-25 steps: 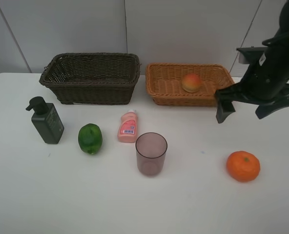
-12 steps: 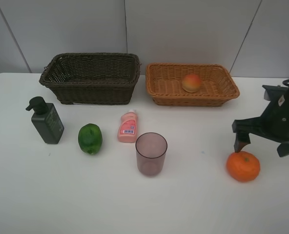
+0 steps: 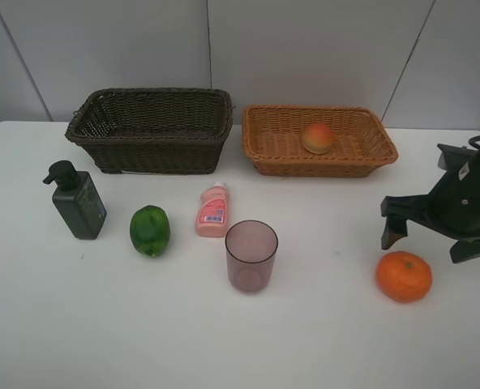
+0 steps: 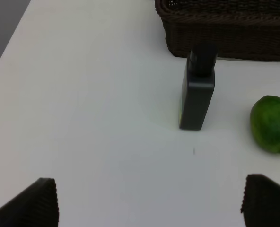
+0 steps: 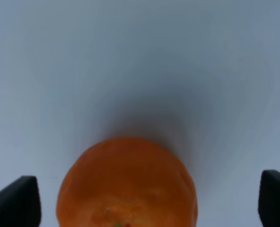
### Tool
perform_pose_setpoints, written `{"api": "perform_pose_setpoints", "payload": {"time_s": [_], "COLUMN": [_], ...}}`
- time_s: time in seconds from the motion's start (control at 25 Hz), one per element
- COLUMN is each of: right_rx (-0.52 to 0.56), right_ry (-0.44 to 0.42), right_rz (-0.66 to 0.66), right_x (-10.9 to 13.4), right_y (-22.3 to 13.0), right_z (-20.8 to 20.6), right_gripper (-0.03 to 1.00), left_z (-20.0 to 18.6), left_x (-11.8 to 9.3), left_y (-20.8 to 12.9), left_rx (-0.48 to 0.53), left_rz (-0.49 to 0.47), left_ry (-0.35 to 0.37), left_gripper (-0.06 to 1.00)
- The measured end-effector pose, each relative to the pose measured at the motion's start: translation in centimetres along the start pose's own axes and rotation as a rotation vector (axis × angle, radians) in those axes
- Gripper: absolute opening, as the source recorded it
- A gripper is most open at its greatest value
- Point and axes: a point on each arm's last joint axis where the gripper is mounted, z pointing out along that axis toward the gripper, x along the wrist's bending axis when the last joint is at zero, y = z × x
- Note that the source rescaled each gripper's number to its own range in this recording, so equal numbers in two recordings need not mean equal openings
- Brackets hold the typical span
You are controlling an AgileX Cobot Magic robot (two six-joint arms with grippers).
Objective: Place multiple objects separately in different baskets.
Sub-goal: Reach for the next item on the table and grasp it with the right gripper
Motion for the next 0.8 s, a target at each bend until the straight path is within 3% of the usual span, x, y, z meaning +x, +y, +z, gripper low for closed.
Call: {"api": "perform_pose_setpoints", "payload": {"time_s": [0.2, 0.8], "right_rx": [0.051, 0.029], "right_ry": [-0.013, 0.027], "right_rz": [0.005, 0.014], "right_x": [0.2, 1.2], "right_y": [0.2, 0.3], "right_z": [2.0, 3.0], "right_gripper": [1.0, 1.0], "left_z": [0.0, 0.0], "left_x": [0.0, 0.0], "left_y": [0.0, 0.0], "left_rx": [0.0, 0.0], "left_rz": [0.0, 0.0], "left_ry": [0.0, 0.0], "left_gripper": [1.0, 1.0]}}
